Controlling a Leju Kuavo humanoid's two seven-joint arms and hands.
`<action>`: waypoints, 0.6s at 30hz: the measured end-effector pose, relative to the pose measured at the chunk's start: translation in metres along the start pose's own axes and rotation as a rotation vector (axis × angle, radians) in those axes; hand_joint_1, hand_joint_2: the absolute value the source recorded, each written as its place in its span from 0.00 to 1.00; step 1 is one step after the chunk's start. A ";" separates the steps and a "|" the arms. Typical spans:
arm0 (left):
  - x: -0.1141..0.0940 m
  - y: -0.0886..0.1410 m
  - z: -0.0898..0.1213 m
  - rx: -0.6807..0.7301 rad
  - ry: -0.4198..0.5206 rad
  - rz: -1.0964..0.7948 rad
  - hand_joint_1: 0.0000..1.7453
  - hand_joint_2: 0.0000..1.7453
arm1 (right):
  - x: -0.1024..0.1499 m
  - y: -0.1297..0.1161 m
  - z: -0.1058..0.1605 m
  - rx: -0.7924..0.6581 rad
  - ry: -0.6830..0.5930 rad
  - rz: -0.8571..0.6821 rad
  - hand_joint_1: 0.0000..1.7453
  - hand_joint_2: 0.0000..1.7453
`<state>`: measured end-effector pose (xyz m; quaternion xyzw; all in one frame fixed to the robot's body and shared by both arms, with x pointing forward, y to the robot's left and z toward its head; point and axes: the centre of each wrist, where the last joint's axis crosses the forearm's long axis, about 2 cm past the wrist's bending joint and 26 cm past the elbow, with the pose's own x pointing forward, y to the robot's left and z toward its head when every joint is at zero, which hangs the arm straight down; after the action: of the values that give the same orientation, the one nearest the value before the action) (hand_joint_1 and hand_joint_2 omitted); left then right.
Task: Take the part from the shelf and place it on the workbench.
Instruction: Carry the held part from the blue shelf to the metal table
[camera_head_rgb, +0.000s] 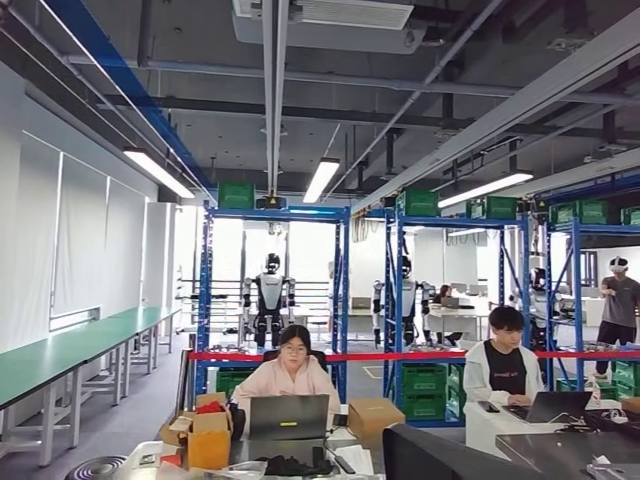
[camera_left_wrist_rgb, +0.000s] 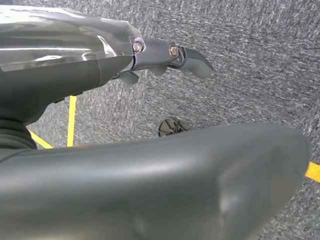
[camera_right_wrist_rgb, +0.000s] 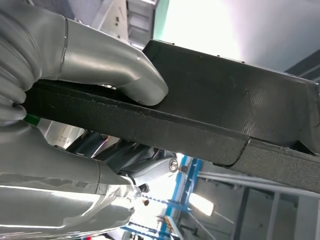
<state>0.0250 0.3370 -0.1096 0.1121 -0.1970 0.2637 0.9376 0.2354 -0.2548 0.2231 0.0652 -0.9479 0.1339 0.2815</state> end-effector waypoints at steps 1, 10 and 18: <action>0.000 0.000 0.000 0.000 0.001 0.000 0.00 1.00 | 0.000 0.000 0.000 0.000 -0.001 0.000 1.00 1.00; 0.000 -0.002 0.000 -0.006 -0.003 0.001 0.00 1.00 | 0.000 0.000 0.000 0.001 0.001 -0.004 1.00 1.00; 0.002 -0.004 0.000 -0.008 -0.010 0.028 0.00 1.00 | 0.000 -0.001 -0.002 0.003 0.000 -0.008 1.00 1.00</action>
<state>0.0289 0.3342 -0.1096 0.1069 -0.2044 0.2754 0.9332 0.2369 -0.2553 0.2246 0.0695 -0.9475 0.1341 0.2820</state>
